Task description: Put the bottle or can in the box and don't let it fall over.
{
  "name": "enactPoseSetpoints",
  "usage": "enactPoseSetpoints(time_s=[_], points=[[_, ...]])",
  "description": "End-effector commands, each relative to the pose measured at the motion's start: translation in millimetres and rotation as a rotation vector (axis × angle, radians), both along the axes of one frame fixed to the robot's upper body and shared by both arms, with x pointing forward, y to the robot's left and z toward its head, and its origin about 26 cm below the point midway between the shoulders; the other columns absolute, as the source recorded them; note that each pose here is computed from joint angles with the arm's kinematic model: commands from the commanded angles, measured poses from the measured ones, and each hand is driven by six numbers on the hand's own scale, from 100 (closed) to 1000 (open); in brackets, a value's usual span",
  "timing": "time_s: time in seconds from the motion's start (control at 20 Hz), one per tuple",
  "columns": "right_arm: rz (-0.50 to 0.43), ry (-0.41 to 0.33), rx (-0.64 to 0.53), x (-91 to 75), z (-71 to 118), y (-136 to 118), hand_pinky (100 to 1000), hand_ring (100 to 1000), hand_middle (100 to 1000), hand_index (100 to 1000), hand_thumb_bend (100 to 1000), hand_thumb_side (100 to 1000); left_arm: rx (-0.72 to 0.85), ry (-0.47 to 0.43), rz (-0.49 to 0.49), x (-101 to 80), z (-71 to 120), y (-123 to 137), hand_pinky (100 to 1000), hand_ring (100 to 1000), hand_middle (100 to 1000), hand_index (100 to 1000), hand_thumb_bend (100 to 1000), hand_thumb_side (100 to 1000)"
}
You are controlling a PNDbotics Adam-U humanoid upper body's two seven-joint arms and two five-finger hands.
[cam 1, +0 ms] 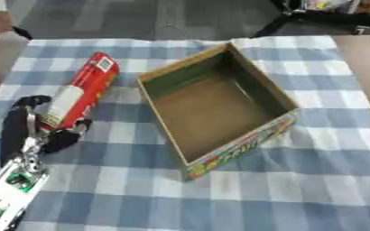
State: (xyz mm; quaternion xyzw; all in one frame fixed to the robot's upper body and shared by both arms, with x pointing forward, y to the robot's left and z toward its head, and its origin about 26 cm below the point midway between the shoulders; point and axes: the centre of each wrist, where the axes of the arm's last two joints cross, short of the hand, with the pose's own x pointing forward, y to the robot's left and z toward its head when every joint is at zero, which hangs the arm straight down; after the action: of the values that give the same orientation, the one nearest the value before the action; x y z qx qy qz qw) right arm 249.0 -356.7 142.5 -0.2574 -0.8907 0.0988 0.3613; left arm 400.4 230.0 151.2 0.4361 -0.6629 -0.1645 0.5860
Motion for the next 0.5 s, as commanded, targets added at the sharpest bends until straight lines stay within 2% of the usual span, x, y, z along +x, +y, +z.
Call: enactPoseSetpoints(time_s=[0.05, 0.35, 0.5], points=[[0.009, -0.024, -0.019, -0.3, 8.2, 0.5, 853, 847, 1000, 891, 100, 529, 0.018, -0.006, -0.005, 2.0, -1.2, 1.1, 601, 553, 736, 777, 621, 181], [0.011, -0.027, -0.021, 0.1, 8.8, 0.7, 853, 846, 1000, 890, 100, 529, 0.016, -0.012, -0.009, 3.4, -5.7, 2.5, 593, 529, 721, 775, 577, 100], [0.013, -0.027, -0.021, 0.2, 8.9, 0.8, 853, 846, 1000, 890, 100, 529, 0.01, -0.007, -0.008, 4.0, -7.4, 3.1, 585, 516, 710, 774, 551, 100]])
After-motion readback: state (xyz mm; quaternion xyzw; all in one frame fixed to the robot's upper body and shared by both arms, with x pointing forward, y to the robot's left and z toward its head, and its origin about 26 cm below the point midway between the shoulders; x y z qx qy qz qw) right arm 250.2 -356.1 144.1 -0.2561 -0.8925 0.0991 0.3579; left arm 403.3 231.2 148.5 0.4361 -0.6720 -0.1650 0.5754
